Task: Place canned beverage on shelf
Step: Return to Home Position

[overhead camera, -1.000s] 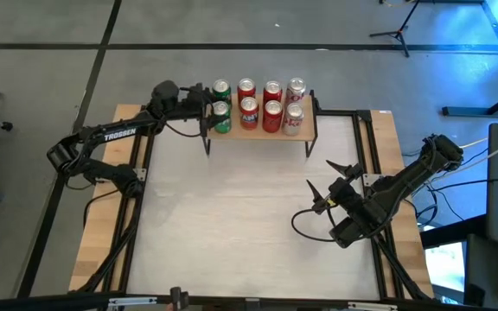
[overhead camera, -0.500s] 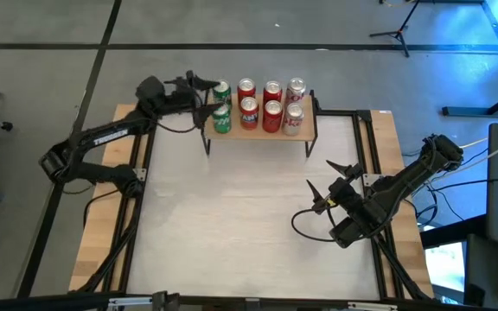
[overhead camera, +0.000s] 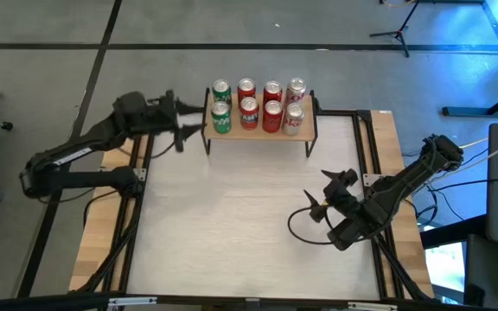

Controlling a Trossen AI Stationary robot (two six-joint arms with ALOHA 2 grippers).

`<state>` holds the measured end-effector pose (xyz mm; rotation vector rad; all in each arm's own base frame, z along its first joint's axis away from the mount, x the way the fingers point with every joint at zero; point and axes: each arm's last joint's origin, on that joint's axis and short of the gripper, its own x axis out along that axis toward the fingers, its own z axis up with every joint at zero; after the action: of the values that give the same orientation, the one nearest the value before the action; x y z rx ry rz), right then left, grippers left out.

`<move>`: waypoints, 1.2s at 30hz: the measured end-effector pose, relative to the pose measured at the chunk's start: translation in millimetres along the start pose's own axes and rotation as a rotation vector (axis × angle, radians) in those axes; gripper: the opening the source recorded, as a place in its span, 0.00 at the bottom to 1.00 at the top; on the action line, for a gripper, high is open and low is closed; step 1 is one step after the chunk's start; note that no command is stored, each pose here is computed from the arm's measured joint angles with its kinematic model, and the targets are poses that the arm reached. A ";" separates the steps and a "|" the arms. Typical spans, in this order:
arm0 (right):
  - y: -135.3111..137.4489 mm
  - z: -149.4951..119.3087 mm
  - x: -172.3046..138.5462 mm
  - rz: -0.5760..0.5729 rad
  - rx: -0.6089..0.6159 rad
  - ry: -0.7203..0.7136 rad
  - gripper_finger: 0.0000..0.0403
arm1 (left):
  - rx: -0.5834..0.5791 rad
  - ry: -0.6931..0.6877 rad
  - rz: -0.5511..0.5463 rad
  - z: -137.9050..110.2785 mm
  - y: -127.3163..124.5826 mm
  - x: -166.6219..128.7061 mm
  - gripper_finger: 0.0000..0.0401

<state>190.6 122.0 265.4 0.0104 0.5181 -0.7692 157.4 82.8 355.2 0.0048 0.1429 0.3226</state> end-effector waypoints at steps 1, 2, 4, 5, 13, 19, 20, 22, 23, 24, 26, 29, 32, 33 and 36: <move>0.1 0.6 1.3 0.001 -0.010 0.013 0.99 | -0.003 0.030 -0.014 -2.3 -5.7 -3.3 0.57; 0.1 1.0 2.5 -0.001 -0.011 0.020 0.99 | -0.013 0.059 -0.028 -4.6 -11.2 -6.5 0.54; -0.4 2.4 5.2 -0.010 -0.004 0.023 0.99 | -0.023 0.115 -0.051 -9.4 -22.0 -13.1 0.48; -0.6 3.1 6.7 -0.015 -0.010 0.024 0.99 | -0.028 0.138 -0.058 -11.2 -27.1 -16.1 0.45; -0.3 11.3 20.0 -0.044 -0.171 0.020 0.85 | -0.054 0.215 -0.137 -54.9 -59.0 -34.1 0.23; -0.7 18.5 34.7 -0.010 -0.276 0.106 0.50 | -0.138 0.177 -0.246 -99.6 -79.1 -37.6 0.06; -1.3 19.7 36.7 0.008 -0.289 0.127 0.43 | -0.143 0.169 -0.270 -105.3 -83.0 -37.4 0.04; -0.9 20.4 41.6 0.047 -0.312 0.152 0.29 | -0.142 0.165 -0.298 -114.8 -89.8 -37.3 0.01; -1.7 19.8 43.3 0.057 -0.324 0.152 0.22 | -0.135 0.169 -0.300 -118.4 -92.3 -37.6 0.01; -2.1 18.0 43.6 0.075 -0.333 0.154 0.16 | -0.122 0.170 -0.291 -120.8 -93.9 -38.2 0.01; -5.4 17.4 42.1 0.124 -0.330 0.138 0.05 | -0.096 0.160 -0.271 -122.7 -96.0 -39.0 0.02; -13.3 12.7 39.3 0.222 -0.316 0.093 0.04 | -0.059 0.159 -0.269 -126.6 -97.2 -39.1 0.01; -25.3 3.7 36.5 0.369 -0.286 0.032 0.07 | -0.028 0.137 -0.270 -134.4 -97.7 -36.8 0.00; -30.2 0.8 35.7 0.423 -0.278 0.003 0.07 | -0.019 0.127 -0.274 -138.5 -97.8 -35.6 0.00; -45.2 -11.3 34.9 0.614 -0.259 -0.097 0.05 | -0.011 0.081 -0.332 -150.7 -97.7 -31.8 0.00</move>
<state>176.4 68.4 247.8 -0.1040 0.4829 -0.0991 137.2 -22.6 207.7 -0.0422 0.2192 -0.0079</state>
